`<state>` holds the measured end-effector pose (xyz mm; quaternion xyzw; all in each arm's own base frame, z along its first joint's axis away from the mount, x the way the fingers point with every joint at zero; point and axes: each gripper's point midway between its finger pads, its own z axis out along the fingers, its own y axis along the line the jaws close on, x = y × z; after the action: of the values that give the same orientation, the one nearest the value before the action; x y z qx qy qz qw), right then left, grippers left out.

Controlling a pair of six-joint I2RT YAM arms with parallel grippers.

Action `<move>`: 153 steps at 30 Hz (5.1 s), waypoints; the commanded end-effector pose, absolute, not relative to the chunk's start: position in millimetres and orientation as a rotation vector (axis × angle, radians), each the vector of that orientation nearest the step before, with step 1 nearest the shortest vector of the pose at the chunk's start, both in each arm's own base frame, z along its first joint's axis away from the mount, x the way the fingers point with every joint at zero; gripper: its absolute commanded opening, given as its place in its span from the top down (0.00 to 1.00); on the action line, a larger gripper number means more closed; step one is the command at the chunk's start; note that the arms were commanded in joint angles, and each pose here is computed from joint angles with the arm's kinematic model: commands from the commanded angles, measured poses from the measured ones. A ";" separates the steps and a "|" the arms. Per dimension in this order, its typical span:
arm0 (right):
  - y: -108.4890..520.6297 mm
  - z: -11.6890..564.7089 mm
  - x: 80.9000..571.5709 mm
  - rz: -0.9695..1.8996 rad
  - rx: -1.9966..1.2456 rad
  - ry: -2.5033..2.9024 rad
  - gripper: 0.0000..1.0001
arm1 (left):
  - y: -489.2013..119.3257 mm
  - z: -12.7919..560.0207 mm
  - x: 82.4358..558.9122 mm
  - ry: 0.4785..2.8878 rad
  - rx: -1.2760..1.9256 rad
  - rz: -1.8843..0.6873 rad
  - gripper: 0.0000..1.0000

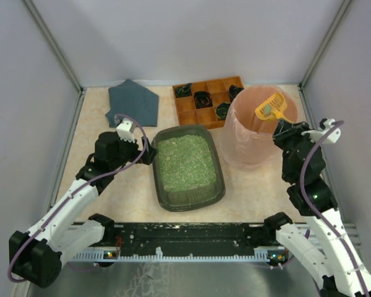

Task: Clean the litter box

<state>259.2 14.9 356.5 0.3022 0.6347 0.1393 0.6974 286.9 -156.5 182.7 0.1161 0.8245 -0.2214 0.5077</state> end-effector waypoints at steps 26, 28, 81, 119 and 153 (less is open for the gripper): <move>57.7 368.0 290.8 0.046 -0.015 1.745 1.00 | -157.2 193.9 285.3 1.935 0.304 -0.549 0.00; 59.0 369.6 291.3 0.053 -0.019 1.739 1.00 | -156.6 194.5 285.7 1.933 0.302 -0.546 0.00; 264.9 263.9 292.4 0.671 -0.083 1.986 1.00 | -157.7 186.9 285.9 1.970 0.305 -0.547 0.00; 286.3 122.6 301.7 0.627 0.232 2.309 1.00 | -163.8 178.9 284.0 1.998 0.319 -0.583 0.00; 286.9 102.2 268.2 1.072 0.419 2.128 1.00 | -164.1 175.7 285.0 2.009 0.323 -0.580 0.00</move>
<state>268.7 296.9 94.6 0.1496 0.8345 0.4089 0.3376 282.6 -163.7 170.4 0.1300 0.8332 -0.2364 0.4827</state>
